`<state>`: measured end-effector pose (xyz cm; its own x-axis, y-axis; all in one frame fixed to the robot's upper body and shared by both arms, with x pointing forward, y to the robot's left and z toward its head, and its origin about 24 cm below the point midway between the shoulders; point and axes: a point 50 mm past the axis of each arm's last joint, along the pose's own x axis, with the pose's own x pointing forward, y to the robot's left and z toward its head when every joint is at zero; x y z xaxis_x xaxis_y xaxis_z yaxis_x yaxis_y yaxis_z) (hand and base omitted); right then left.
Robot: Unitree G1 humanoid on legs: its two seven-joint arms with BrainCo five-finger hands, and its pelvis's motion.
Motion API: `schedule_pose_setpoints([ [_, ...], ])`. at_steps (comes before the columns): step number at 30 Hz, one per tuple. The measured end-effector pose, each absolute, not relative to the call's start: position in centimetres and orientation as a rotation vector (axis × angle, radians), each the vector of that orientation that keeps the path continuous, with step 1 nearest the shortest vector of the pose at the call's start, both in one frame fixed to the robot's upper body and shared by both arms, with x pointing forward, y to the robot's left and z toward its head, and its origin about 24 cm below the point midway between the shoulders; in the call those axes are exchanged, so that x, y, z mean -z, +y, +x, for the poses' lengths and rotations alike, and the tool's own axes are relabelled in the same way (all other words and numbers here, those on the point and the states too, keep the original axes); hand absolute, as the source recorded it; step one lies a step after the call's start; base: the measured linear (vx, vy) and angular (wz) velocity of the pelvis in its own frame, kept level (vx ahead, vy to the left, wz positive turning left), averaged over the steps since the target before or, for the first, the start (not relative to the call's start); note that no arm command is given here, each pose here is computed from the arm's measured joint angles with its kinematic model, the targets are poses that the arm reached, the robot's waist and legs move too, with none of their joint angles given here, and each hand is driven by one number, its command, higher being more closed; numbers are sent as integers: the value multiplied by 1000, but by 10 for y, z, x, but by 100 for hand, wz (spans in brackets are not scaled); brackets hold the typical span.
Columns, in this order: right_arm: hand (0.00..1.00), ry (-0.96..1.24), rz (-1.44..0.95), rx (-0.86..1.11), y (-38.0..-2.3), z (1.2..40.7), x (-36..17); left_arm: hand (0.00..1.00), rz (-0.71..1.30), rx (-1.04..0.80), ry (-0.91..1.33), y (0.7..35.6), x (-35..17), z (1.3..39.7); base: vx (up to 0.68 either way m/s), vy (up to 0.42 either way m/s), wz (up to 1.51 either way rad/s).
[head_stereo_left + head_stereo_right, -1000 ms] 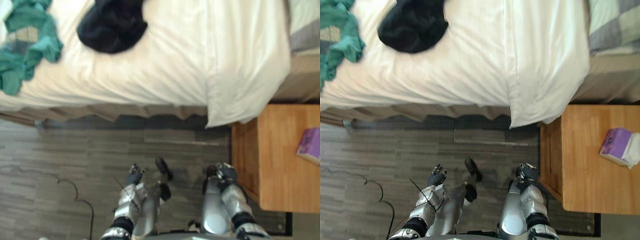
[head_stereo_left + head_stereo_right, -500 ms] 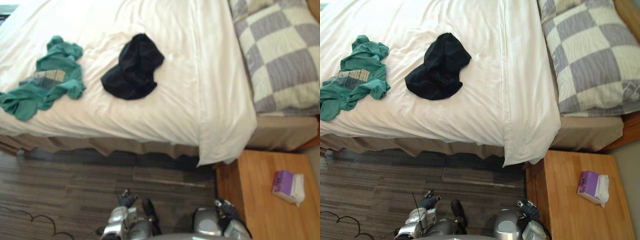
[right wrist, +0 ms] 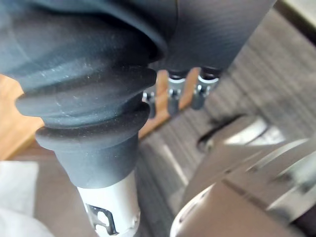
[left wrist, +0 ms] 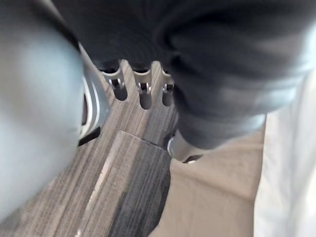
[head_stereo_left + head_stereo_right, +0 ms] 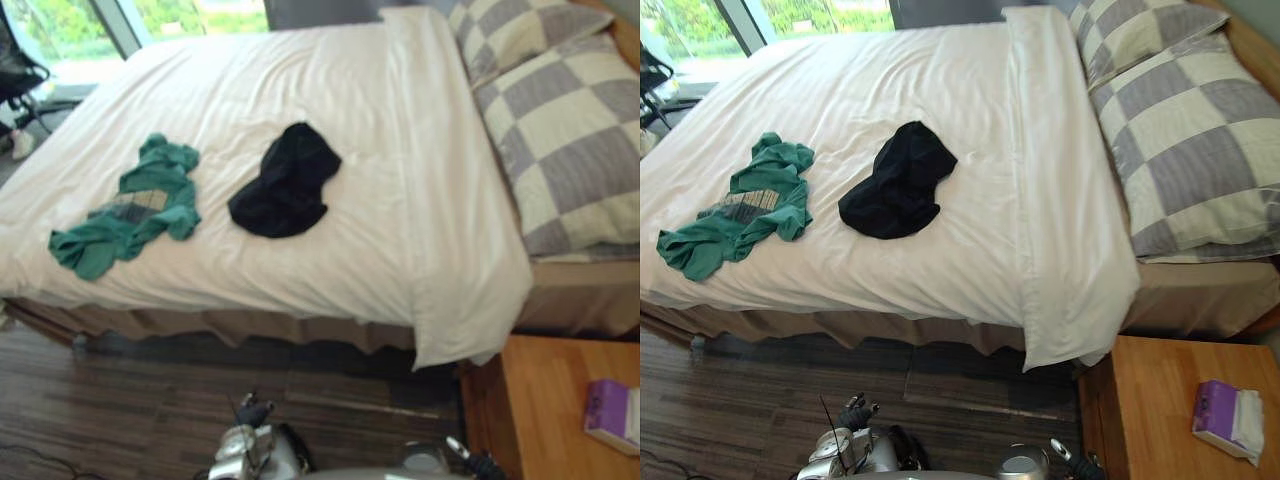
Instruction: Tidy the bed and pick cloth on bed and put in laundry
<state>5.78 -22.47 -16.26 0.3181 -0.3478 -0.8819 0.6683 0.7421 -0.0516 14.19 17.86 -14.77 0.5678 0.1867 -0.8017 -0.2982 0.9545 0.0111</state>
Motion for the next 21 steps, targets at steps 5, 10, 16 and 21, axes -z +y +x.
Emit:
schedule_pose_setpoints([
  [5, 0, 1048, 340, 582, -207, 77, 164, 0, 24, -265, 890, 210, 138, 155, 204, 479, 11],
  [10, 0, 1035, 230, 458, -203, 95, 161, 0, 148, -164, 922, 200, 141, 158, 121, 518, -72],
  [16, 0, 1010, 103, 322, -195, 112, 156, 0, 220, -89, 928, 187, 142, 159, 81, 259, -2],
  [21, 0, 964, 88, 325, -197, 126, 151, 0, 168, -48, 920, 162, 143, 162, 46, 59, 54],
])
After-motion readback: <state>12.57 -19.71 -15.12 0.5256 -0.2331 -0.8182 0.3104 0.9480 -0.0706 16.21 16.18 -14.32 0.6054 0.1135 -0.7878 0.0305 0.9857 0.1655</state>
